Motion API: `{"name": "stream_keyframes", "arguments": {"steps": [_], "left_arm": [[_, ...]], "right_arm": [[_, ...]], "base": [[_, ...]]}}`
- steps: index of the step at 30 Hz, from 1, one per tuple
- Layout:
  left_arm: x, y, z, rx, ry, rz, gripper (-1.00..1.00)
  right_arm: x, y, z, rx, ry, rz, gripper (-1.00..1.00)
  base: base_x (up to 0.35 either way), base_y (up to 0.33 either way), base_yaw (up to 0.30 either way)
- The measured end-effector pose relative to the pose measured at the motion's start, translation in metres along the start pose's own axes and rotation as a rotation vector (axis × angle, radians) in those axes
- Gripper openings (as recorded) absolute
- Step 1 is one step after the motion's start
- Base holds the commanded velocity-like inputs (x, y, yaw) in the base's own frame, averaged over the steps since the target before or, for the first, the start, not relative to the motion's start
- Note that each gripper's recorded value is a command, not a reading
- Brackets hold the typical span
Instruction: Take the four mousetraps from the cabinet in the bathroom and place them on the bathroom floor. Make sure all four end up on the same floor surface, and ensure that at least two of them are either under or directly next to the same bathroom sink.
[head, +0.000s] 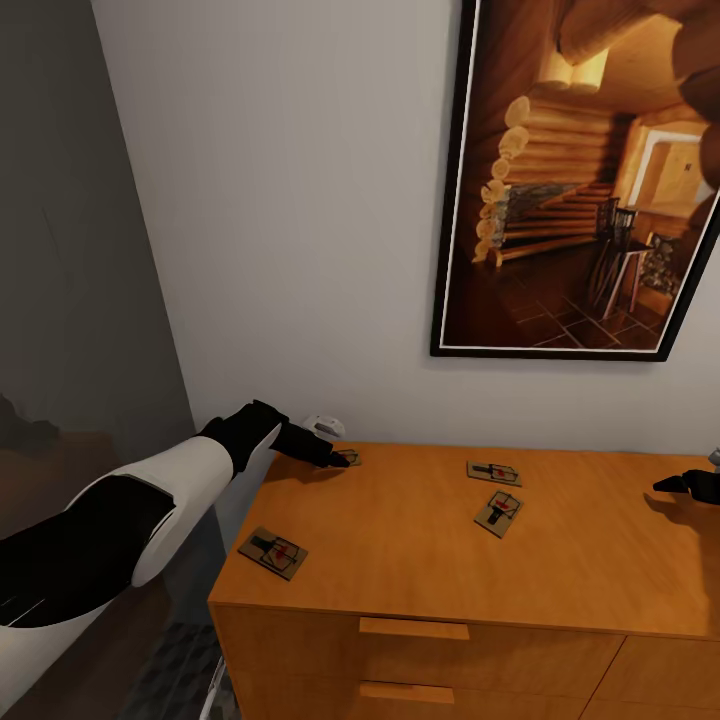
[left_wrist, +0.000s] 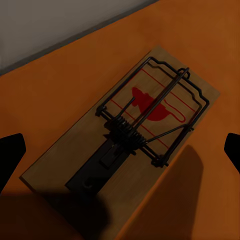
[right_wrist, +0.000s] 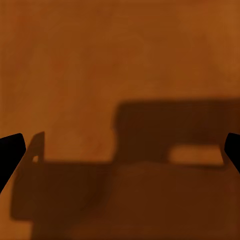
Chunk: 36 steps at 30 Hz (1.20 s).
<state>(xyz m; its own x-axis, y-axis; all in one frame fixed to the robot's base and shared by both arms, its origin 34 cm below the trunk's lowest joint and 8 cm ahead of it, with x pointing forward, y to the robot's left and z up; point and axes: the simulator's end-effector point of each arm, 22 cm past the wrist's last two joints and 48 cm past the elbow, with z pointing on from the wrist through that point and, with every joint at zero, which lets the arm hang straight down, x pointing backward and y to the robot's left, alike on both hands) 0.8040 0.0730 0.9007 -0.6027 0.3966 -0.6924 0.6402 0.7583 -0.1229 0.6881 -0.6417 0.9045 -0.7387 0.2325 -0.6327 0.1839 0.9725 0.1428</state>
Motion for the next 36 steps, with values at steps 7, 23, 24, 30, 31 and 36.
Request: {"name": "stream_keyframes", "arguments": {"steps": [7,23,24,30,31,36], "left_arm": [[0.0000,0.0000,0.0000,0.000,0.001,0.000,1.00],[0.0002,0.0000,0.0001,-0.002,0.003,0.004,1.00],[0.0001,0.0000,0.0000,-0.002,0.002,0.002,1.00],[0.0000,0.0000,0.0000,-0.001,0.001,0.000,1.00],[0.0000,0.0000,0.0000,-0.001,0.001,0.000,1.00],[0.0000,0.0000,0.0000,-0.001,0.001,-0.001,1.00]], "right_arm": [[0.0000,0.0000,0.0000,0.000,0.000,0.000,1.00],[0.0000,0.0000,0.0000,0.000,0.000,0.000,1.00],[0.0000,0.0000,0.0000,0.000,0.000,0.000,1.00],[0.0000,0.0000,0.0000,0.000,0.000,0.000,1.00],[0.0000,0.0000,0.0000,0.000,0.000,0.000,1.00],[-0.0001,0.0000,0.0000,0.000,0.000,0.000,1.00]], "base": [[0.000,0.000,0.000],[0.000,0.000,0.000],[0.000,0.000,0.000],[0.000,0.000,0.000],[0.000,0.000,0.000],[0.000,0.000,0.000]]}}
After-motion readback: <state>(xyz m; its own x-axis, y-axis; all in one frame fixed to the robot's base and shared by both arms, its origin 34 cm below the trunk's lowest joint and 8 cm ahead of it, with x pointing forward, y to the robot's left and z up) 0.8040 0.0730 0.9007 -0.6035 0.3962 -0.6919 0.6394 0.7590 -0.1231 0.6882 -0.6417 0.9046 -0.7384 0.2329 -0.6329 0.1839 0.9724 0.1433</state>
